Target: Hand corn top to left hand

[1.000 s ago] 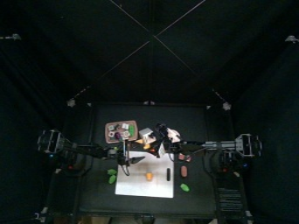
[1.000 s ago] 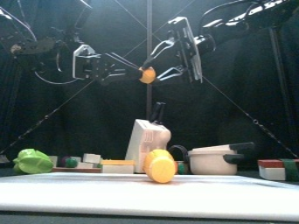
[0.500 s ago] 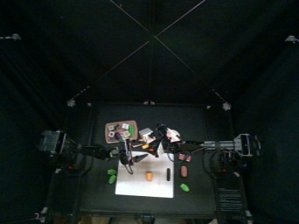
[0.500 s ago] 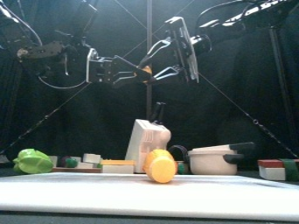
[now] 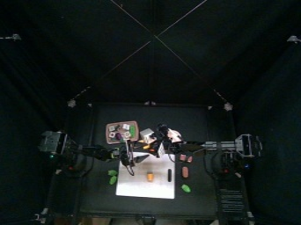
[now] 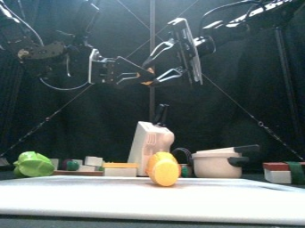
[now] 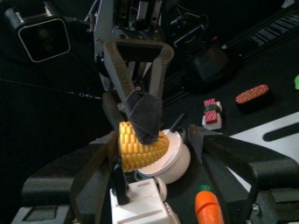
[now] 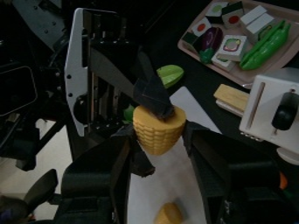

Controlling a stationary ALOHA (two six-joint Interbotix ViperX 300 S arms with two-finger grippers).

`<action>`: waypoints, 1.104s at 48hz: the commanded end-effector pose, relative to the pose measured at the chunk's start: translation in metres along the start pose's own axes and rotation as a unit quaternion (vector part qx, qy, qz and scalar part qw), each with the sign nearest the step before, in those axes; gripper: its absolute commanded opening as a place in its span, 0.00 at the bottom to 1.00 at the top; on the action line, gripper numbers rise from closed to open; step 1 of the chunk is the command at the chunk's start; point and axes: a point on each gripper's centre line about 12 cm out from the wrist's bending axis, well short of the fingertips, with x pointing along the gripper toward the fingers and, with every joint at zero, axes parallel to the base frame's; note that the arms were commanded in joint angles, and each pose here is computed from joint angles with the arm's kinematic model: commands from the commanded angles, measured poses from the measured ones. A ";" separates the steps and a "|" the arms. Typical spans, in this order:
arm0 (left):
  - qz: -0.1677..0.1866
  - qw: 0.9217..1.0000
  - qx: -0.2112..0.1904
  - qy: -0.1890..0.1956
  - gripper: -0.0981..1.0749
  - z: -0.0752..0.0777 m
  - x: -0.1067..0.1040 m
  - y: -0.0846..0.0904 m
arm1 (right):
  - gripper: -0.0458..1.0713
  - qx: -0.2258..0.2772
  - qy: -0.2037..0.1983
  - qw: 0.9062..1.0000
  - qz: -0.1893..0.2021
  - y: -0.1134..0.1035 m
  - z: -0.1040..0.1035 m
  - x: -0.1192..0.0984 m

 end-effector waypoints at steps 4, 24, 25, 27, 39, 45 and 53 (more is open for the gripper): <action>0.010 1.000 -0.002 -0.014 0.74 0.008 0.004 0.004 | 0.60 0.000 -0.019 1.000 0.015 0.009 0.014 -0.005; 0.008 1.000 -0.001 -0.012 0.66 0.007 0.001 0.005 | 0.64 -0.002 -0.016 1.000 0.017 0.008 0.011 -0.005; 0.009 1.000 -0.001 -0.012 0.66 0.007 0.001 0.005 | 0.65 -0.002 -0.016 1.000 0.017 0.008 0.011 -0.005; 0.008 1.000 -0.001 -0.012 0.66 0.007 0.000 0.005 | 0.67 -0.001 -0.015 1.000 0.017 0.007 0.010 -0.005; 0.008 1.000 0.000 -0.011 0.66 0.006 -0.001 0.005 | 0.90 -0.008 -0.012 1.000 0.014 0.005 0.008 -0.005; 0.007 1.000 0.000 -0.011 0.66 0.006 -0.002 0.005 | 0.96 -0.007 -0.011 1.000 0.011 0.004 0.007 -0.006; 0.008 1.000 0.001 -0.008 0.66 0.004 -0.003 0.006 | 0.96 -0.007 -0.011 1.000 0.008 0.003 0.007 -0.009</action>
